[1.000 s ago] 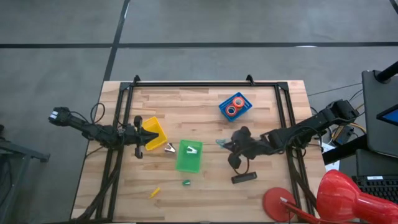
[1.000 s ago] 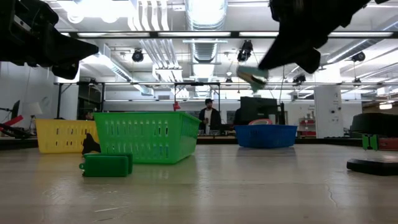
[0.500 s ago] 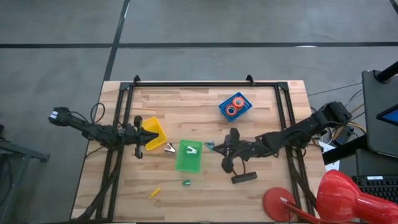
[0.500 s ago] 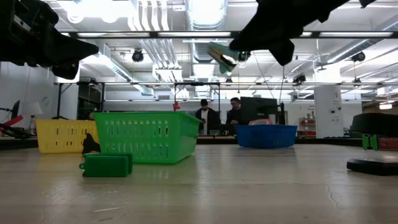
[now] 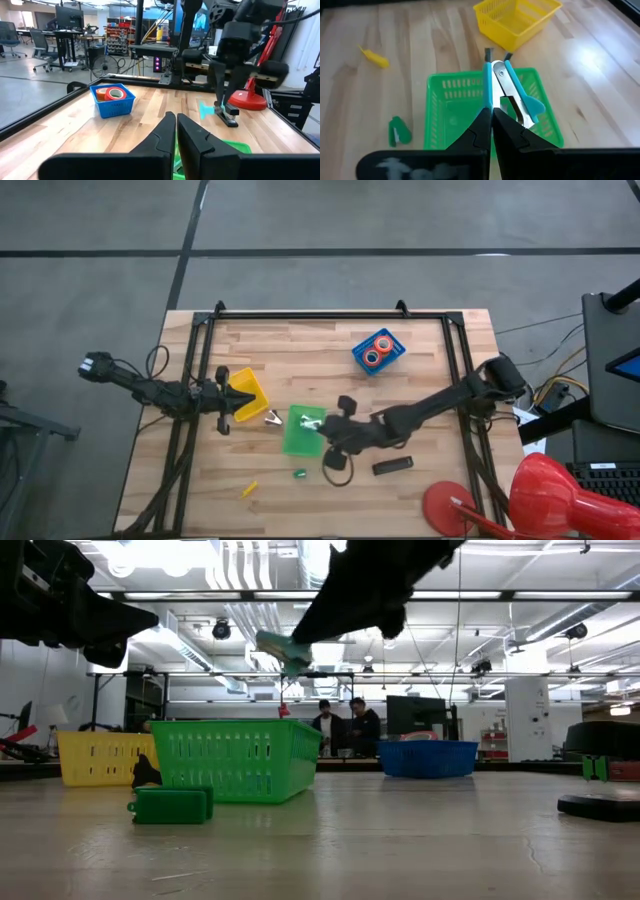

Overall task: Pick and place Stapler, Stapler remover, tape
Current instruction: Put the light blue staple remover into the green bin

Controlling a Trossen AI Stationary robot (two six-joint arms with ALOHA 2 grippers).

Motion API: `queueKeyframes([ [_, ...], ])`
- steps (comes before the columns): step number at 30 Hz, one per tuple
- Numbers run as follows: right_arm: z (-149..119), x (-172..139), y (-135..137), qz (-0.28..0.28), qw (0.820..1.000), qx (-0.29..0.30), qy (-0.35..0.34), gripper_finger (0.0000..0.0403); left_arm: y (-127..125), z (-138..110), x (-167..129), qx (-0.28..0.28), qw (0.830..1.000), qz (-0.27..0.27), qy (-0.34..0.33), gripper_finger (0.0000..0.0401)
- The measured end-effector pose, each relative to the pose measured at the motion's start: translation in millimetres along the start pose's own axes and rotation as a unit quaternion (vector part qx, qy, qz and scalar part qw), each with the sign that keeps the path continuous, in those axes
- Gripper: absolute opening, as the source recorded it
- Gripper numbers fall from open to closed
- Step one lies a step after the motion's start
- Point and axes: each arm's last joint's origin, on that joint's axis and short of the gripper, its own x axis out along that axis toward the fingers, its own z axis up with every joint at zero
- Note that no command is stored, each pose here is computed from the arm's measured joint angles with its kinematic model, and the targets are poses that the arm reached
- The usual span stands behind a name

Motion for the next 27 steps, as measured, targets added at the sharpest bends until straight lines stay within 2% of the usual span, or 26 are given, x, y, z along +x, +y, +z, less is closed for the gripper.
queueKeyframes([
  [5, 6.3, 15.8, 10.0, -0.007, 0.999, -0.03, 0.023, 0.0008, 0.0, -0.1, 0.0, 0.0, 1.0, 0.0, 0.0, 0.0019],
  [10, 13.9, 31.0, 10.9, 0.019, 0.999, -0.024, 0.036, 0.0008, 0.0, -0.1, 0.0, 0.0, 1.0, 0.0, 0.001, 0.0021],
  [18, 5.7, 58.5, 5.7, 0.063, 0.994, -0.006, 0.089, 0.0008, -0.1, -0.2, 0.1, 0.001, 1.0, 0.0, 0.001, 0.002],
  [27, -2.9, 69.1, -5.7, 0.035, 0.991, 0.013, 0.127, 0.0008, 0.0, -0.3, 0.1, 0.001, 1.0, 0.0, 0.001, 0.0019],
])
